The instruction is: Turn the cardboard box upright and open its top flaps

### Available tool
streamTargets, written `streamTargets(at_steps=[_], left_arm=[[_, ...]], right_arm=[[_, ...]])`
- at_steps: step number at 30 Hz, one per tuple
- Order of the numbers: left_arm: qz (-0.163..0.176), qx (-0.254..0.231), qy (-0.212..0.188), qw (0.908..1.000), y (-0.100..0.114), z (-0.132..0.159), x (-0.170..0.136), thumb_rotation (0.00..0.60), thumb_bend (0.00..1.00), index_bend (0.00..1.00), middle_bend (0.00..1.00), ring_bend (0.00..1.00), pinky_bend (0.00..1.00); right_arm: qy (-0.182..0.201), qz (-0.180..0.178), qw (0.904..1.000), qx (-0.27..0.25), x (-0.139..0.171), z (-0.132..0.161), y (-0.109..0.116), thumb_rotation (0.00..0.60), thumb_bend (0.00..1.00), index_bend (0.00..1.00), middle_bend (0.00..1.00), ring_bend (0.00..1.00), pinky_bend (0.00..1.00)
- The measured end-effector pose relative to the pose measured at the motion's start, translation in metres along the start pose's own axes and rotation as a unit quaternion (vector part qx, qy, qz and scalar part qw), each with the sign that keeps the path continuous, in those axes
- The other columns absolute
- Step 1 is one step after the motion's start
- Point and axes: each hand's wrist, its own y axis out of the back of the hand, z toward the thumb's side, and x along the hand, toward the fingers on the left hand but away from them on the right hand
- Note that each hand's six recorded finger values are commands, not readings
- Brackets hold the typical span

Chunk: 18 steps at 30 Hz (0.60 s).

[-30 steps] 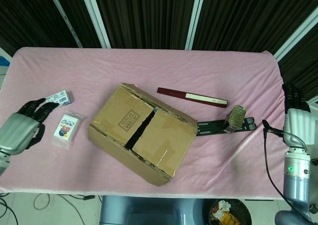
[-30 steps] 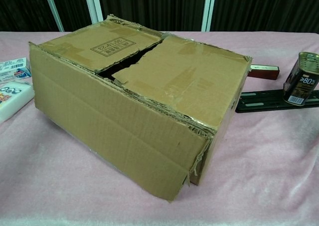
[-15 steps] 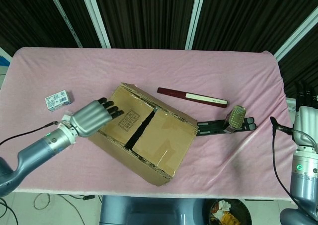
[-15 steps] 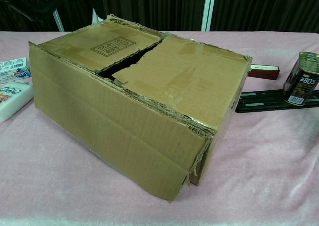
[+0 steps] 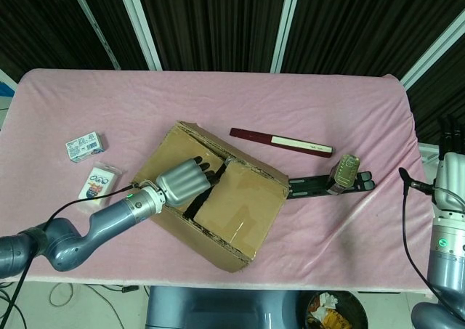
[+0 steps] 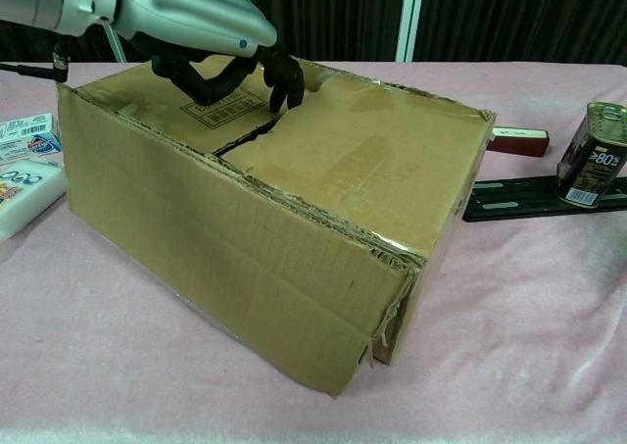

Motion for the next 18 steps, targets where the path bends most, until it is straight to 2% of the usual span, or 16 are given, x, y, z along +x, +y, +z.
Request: streamTargets(at_steps=[7, 14, 18], left_arm=[[-0.007, 0.015, -0.016, 0.9997, 0.001, 0.018, 0.015, 0.6, 1.0, 0.21, 0.3, 0.22, 0.27], [-0.014, 0.029, -0.019, 0.9993, -0.005, 0.027, 0.016, 0.6, 1.0, 0.21, 0.32, 0.22, 0.27], [-0.016, 0.038, -0.013, 0.9991, -0.005, 0.025, 0.014, 0.6, 1.0, 0.26, 0.49, 0.22, 0.27]], right_arm=[[0.002, 0.002, 1.0, -0.001, 0.001, 0.001, -0.001, 0.6, 0.25, 0.0, 0.0, 0.0, 0.23], [0.006, 0.005, 1.0, -0.003, 0.002, 0.003, -0.003, 0.6, 0.25, 0.0, 0.0, 0.0, 0.23], [0.007, 0.004, 1.0, -0.006, 0.002, 0.004, -0.002, 0.6, 0.25, 0.0, 0.0, 0.0, 0.23]])
